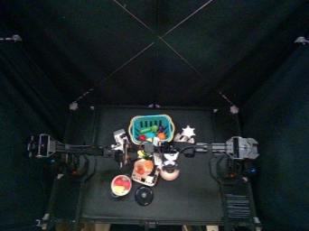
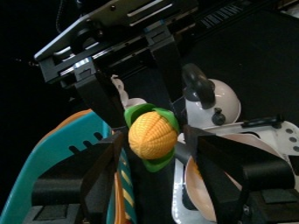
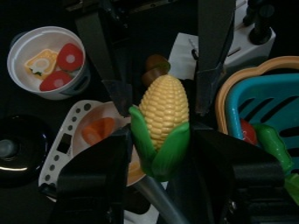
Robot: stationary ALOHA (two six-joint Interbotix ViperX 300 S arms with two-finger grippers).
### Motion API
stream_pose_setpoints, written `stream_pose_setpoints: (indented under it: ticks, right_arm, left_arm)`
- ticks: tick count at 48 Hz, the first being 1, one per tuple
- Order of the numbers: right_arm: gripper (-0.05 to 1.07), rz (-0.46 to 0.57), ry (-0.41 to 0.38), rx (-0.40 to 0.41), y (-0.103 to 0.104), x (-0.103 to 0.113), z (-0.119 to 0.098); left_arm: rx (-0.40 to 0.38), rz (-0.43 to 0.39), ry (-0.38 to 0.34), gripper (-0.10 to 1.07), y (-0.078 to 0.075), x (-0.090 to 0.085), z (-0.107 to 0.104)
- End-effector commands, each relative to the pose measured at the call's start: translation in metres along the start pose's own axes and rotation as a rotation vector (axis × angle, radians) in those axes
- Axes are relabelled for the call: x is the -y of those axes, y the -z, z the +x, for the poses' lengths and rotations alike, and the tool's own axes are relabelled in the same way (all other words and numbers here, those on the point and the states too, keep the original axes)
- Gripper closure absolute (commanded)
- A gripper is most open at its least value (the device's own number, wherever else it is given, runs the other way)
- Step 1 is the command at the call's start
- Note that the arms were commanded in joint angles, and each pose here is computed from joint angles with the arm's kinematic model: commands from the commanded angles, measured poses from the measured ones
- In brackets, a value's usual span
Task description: Remove piece of corn husk
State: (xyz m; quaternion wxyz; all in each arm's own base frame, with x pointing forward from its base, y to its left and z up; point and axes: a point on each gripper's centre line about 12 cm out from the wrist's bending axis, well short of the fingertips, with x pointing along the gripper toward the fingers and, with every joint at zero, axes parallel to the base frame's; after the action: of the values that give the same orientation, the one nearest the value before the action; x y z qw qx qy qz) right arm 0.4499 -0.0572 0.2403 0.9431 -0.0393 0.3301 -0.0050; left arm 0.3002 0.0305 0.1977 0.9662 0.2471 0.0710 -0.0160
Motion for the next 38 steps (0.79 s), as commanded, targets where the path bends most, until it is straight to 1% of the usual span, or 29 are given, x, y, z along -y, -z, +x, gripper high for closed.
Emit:
stream_pose_setpoints:
  ticks: [1, 14, 31, 38]
  right_arm:
    - [0.43, 0.001, 0.012, 0.048, -0.0153, 0.0039, -0.0095]
    - [0.43, 0.001, 0.012, 0.048, -0.0158, 0.0040, -0.0097]
    - [0.43, 0.000, 0.012, 0.049, -0.0164, 0.0040, -0.0099]
    - [0.43, -0.001, 0.011, 0.051, -0.0171, 0.0034, -0.0100]
  left_arm:
    - [0.024, 0.002, -0.014, 0.05, -0.0079, -0.0050, 0.0042]
    - [0.004, 0.002, -0.007, 0.05, -0.0053, -0.0041, 0.0044]
    - [0.002, 0.002, -0.006, 0.06, -0.0054, -0.0043, 0.0047]
    - [0.001, 0.002, -0.006, 0.10, -0.0050, -0.0040, 0.0044]
